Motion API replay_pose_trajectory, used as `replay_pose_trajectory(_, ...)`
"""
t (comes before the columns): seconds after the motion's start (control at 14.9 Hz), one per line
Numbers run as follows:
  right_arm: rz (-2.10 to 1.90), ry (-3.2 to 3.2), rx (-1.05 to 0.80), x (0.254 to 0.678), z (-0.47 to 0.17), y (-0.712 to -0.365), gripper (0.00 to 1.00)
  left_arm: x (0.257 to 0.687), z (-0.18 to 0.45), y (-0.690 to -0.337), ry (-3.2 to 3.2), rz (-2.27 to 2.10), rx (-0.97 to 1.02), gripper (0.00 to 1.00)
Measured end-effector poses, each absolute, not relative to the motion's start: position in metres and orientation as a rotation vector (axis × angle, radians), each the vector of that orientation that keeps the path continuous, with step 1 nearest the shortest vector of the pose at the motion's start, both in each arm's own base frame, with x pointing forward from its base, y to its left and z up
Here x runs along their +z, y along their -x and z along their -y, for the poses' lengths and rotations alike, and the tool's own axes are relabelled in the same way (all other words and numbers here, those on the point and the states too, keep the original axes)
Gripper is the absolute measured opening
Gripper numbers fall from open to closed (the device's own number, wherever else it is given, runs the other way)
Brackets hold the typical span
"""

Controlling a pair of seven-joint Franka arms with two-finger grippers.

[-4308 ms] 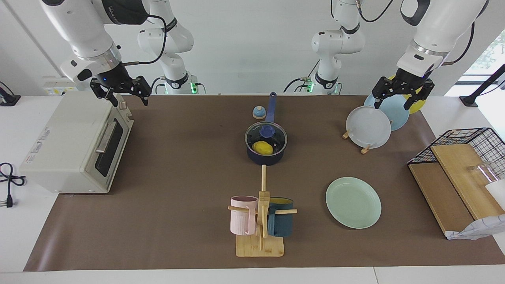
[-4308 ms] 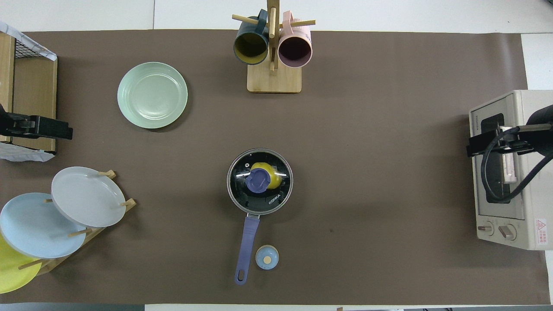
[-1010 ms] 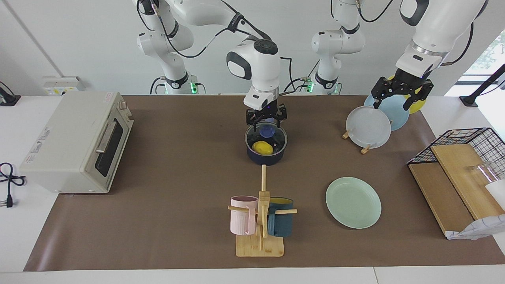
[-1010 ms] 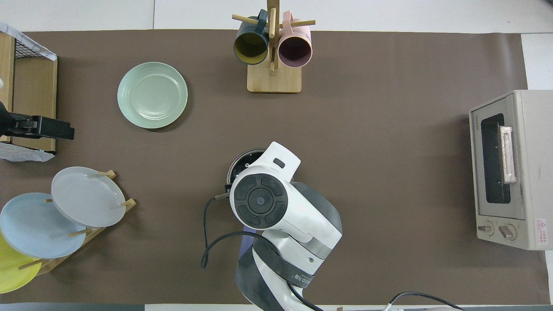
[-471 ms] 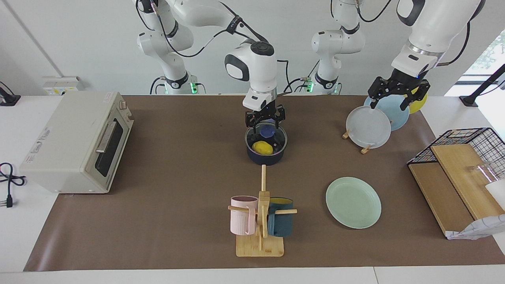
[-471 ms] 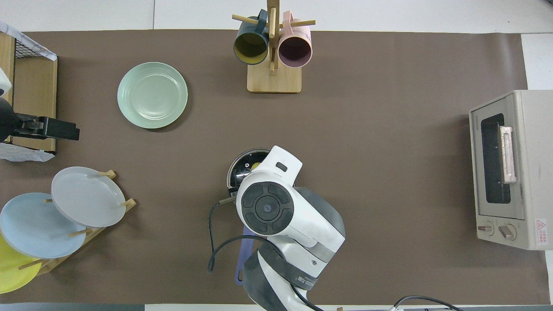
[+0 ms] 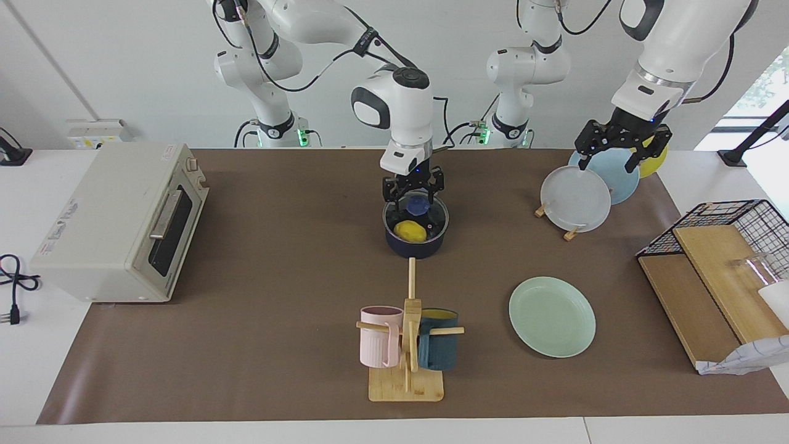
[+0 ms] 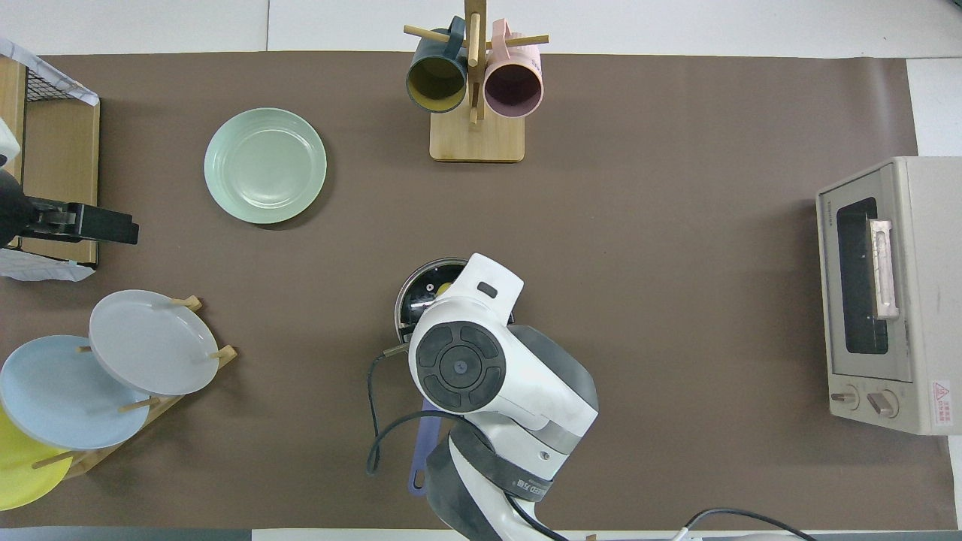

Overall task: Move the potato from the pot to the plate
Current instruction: 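Grasp the purple knob of the glass lid with the right gripper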

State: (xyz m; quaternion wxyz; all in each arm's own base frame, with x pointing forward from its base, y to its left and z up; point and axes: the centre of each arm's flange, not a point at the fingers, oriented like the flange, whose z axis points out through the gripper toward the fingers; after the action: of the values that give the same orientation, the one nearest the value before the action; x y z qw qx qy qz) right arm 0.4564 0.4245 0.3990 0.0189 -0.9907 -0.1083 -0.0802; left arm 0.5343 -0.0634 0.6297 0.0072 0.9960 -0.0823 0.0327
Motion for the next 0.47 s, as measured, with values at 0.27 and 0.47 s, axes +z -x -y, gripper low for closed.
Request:
replay_pose_trajectory(0.27,0.329,3.073,-0.255,0.3993,-0.4226,-0.4591,0.89,0.6297,0.0634,-0.5343,-3.115,0.257,0.102,1.00)
replay_pose_trajectory(0.47,0.317,3.071,-0.259,0.4003,-0.4230,-0.4597,0.86,0.6297,0.0634,-0.5343,-3.115,0.257,0.102,1.00)
